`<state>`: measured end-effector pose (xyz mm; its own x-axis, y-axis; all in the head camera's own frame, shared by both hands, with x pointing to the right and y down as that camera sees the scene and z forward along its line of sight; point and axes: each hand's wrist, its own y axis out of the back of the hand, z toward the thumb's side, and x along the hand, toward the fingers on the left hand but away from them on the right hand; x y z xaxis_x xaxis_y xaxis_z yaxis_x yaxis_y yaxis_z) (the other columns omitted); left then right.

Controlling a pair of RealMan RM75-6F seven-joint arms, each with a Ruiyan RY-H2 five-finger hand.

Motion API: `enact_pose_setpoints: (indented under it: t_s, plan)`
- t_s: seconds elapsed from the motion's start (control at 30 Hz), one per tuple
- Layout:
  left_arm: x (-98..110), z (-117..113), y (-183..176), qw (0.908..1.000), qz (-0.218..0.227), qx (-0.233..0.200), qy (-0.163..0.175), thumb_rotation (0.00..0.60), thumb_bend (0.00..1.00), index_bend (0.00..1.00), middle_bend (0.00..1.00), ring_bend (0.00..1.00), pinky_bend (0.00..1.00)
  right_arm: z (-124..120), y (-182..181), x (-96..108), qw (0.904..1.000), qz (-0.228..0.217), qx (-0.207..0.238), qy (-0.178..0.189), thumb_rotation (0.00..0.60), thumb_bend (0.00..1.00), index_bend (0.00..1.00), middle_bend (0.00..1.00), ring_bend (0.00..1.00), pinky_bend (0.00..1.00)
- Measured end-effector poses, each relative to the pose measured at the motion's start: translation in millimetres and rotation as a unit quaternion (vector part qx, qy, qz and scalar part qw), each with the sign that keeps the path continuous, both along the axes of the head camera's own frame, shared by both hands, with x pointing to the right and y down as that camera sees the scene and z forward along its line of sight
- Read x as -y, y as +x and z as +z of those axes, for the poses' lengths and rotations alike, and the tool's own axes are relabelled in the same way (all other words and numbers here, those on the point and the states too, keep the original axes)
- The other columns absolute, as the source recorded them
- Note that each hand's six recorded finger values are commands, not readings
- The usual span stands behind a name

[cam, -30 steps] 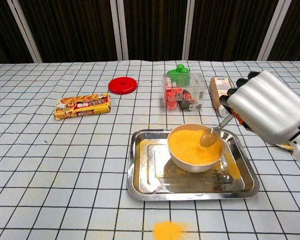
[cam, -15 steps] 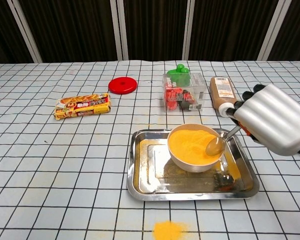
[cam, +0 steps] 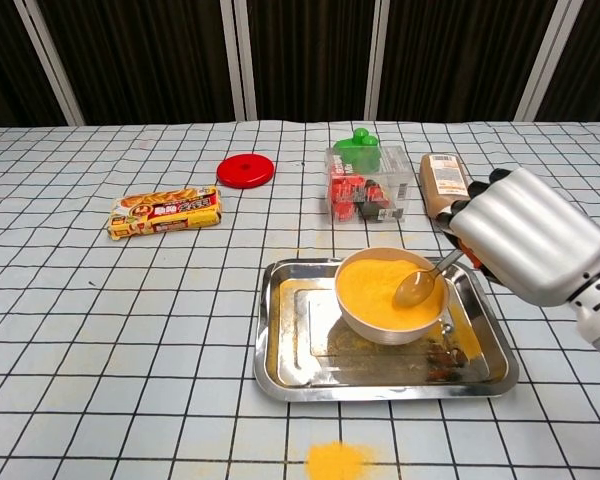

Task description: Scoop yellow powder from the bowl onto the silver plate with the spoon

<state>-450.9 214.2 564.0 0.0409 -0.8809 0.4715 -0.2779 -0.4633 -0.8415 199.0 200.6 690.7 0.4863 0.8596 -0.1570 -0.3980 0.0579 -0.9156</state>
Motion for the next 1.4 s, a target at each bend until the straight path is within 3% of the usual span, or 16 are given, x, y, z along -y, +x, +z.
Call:
enact_pose_setpoints:
  t_s: [0.53, 1.13, 1.4]
  plan:
    - [0.9, -0.7, -0.4, 1.0000, -0.001, -0.005, 0.000, 0.600, 0.00, 0.00, 0.00, 0.00, 0.00, 8.1, -10.2, 2.0, 0.9999, -0.014, -0.005, 0.004, 0.600, 0.68, 0.79, 0.60, 0.50, 0.50]
    - [1.1, -1.2, -0.4, 1.0000, -0.001, -0.006, 0.001, 0.600, 0.00, 0.00, 0.00, 0.00, 0.00, 10.3, -6.9, 25.1, 0.9994, -0.003, -0.023, 0.027, 0.600, 0.68, 0.79, 0.60, 0.50, 0.50]
    - [0.9, -0.8, 0.1, 1.0000, 0.000, -0.006, 0.000, 0.600, 0.00, 0.00, 0.00, 0.00, 0.00, 5.4, -9.1, 21.6, 0.9995, -0.004, -0.009, 0.028, 0.600, 0.68, 0.79, 0.60, 0.50, 0.50]
